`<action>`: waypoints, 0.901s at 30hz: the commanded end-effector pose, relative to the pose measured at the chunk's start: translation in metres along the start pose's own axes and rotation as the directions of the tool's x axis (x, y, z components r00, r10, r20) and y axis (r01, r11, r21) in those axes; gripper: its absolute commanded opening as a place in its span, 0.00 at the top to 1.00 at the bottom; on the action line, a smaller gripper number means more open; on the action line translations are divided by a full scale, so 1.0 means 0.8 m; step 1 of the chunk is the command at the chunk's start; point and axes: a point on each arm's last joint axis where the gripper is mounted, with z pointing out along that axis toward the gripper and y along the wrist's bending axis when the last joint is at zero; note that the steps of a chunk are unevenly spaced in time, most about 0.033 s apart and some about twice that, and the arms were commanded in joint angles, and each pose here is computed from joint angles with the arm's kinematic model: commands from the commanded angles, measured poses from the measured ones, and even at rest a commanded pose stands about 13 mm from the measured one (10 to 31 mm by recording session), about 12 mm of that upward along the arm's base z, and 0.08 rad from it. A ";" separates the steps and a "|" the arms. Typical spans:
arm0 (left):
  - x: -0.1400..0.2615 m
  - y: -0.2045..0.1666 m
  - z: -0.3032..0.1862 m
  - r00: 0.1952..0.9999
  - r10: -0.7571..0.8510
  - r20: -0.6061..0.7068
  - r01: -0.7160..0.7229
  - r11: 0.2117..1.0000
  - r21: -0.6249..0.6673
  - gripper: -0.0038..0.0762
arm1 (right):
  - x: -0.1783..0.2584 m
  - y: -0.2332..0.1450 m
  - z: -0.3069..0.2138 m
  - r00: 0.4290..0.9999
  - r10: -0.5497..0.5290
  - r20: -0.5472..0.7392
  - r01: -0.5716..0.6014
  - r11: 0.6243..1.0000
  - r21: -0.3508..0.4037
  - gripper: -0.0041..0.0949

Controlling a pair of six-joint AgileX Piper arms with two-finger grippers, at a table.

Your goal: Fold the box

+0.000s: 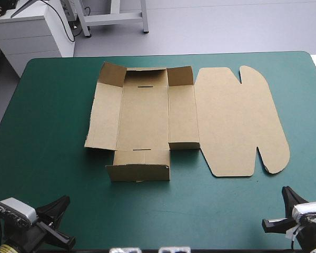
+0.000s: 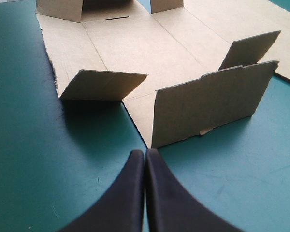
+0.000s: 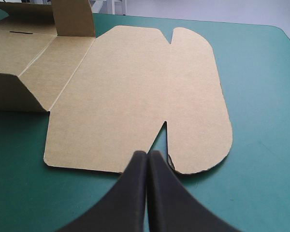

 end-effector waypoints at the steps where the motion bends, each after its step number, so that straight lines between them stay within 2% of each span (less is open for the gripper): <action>1: -0.016 -0.001 -0.003 0.997 -0.014 0.082 0.014 1.000 0.005 0.96 | -0.016 0.000 -0.011 0.992 -0.002 0.123 0.000 1.000 0.012 0.98; 13: -0.016 0.000 -0.003 0.993 -0.082 0.084 0.081 0.997 0.011 0.96 | -0.016 0.000 -0.011 0.992 -0.002 0.123 0.000 1.000 0.012 0.98; 16: -0.023 0.000 -0.003 0.981 -0.139 0.137 0.139 0.990 0.016 0.96 | -0.016 0.000 -0.011 0.992 -0.002 0.123 0.000 1.000 0.012 0.98; 20: -0.051 0.006 0.001 0.953 -0.204 0.223 0.210 0.978 -0.003 0.96 | -0.016 0.000 -0.011 0.992 -0.002 0.123 0.000 1.000 0.012 0.98; 27: -0.133 0.021 0.037 0.990 -0.065 0.128 0.083 0.986 -0.142 0.96 | -0.016 0.000 -0.011 0.992 -0.002 0.123 0.000 1.000 0.012 0.98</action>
